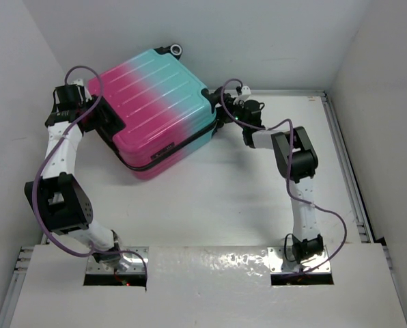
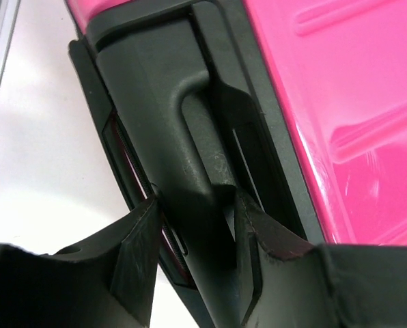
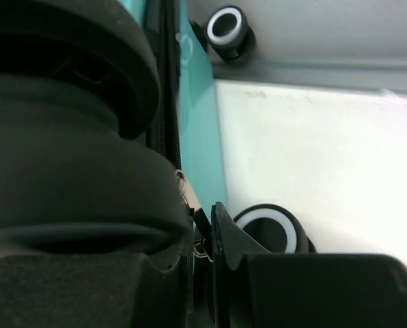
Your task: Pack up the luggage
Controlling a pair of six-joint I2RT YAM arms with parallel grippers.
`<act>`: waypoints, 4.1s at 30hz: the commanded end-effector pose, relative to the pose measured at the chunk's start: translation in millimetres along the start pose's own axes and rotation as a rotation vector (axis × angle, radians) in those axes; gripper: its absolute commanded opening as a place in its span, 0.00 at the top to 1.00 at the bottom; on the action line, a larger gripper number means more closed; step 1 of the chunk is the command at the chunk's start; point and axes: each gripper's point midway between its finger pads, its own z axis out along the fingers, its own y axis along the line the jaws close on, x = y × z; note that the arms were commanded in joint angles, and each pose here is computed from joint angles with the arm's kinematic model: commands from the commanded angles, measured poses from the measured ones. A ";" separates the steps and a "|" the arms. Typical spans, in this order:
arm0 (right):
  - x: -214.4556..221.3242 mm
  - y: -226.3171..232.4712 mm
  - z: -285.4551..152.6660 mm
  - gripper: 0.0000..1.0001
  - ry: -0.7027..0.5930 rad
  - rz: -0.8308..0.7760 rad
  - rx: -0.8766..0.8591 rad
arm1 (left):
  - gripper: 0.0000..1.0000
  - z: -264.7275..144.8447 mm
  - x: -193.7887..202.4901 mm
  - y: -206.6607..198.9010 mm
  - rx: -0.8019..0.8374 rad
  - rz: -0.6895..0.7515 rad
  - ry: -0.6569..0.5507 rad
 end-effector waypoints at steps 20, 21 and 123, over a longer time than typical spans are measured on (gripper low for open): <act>27.9 189.6 -29.1 1.00 -0.110 0.043 -0.471 | 0.00 -66.6 37.5 -358.5 0.793 0.992 -0.057; 37.5 194.6 -38.5 1.00 -0.099 0.050 -0.462 | 0.00 -64.6 41.8 -366.9 0.799 0.994 -0.063; 86.2 251.3 -139.4 1.00 0.034 -0.106 -0.579 | 1.00 -206.0 215.6 -197.0 1.365 1.705 0.050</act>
